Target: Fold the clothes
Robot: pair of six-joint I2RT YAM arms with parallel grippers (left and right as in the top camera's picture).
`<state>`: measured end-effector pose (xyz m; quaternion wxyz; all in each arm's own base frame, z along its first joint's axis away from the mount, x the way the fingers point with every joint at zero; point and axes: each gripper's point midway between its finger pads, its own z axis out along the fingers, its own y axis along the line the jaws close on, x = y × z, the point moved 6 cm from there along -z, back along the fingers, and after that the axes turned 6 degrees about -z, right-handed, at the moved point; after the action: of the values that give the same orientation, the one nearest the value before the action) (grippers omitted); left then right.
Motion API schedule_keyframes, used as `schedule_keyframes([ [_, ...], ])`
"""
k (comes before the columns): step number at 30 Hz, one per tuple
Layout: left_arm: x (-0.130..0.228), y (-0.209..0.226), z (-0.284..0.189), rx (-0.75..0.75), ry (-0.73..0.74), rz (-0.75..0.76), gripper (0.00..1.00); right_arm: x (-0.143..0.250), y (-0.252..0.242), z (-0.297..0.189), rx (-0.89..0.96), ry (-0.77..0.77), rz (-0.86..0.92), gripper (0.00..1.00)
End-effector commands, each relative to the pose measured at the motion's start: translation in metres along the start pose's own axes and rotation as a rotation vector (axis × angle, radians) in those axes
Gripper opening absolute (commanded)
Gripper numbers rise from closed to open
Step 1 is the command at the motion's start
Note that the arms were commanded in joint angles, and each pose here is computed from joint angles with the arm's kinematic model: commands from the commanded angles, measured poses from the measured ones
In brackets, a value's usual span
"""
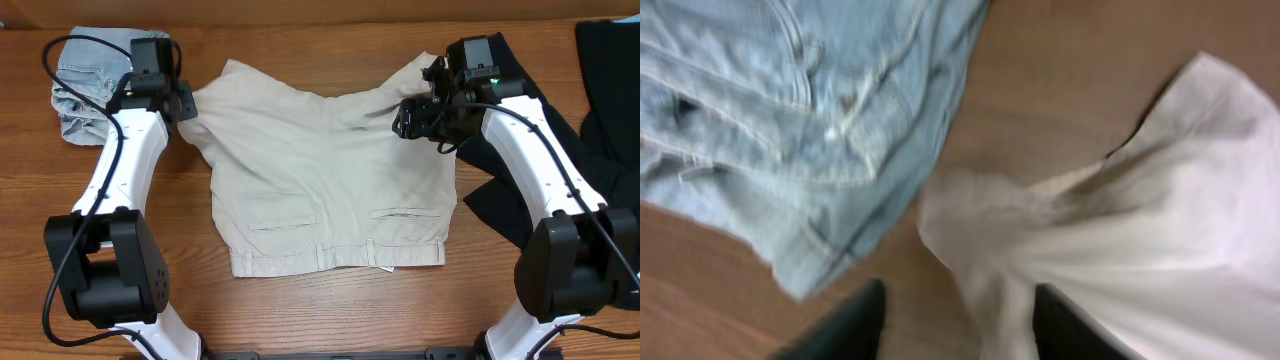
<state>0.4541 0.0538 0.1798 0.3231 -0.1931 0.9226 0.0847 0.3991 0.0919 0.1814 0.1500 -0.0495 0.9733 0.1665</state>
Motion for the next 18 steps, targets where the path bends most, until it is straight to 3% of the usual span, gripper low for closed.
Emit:
schedule_keyframes([
  [1,-0.006,-0.024,-0.004,0.083,-0.045,0.113,0.68,-0.004,0.002,-0.005,0.006,-0.032,-0.009,0.81],
  [4,-0.012,-0.064,-0.017,0.235,-0.105,0.196,0.76,-0.005,0.001,-0.005,0.012,-0.038,-0.009,0.8],
  [9,-0.012,-0.156,-0.056,0.558,-0.27,0.342,0.8,-0.006,-0.02,-0.009,0.099,-0.055,0.135,0.86],
  [13,0.005,-0.224,-0.08,0.674,-0.393,0.488,0.91,-0.006,-0.044,-0.017,0.119,-0.061,0.21,0.89],
  [18,0.043,-0.299,-0.068,0.756,-0.347,0.656,0.93,0.0,-0.082,-0.036,0.106,-0.063,0.325,0.9],
])
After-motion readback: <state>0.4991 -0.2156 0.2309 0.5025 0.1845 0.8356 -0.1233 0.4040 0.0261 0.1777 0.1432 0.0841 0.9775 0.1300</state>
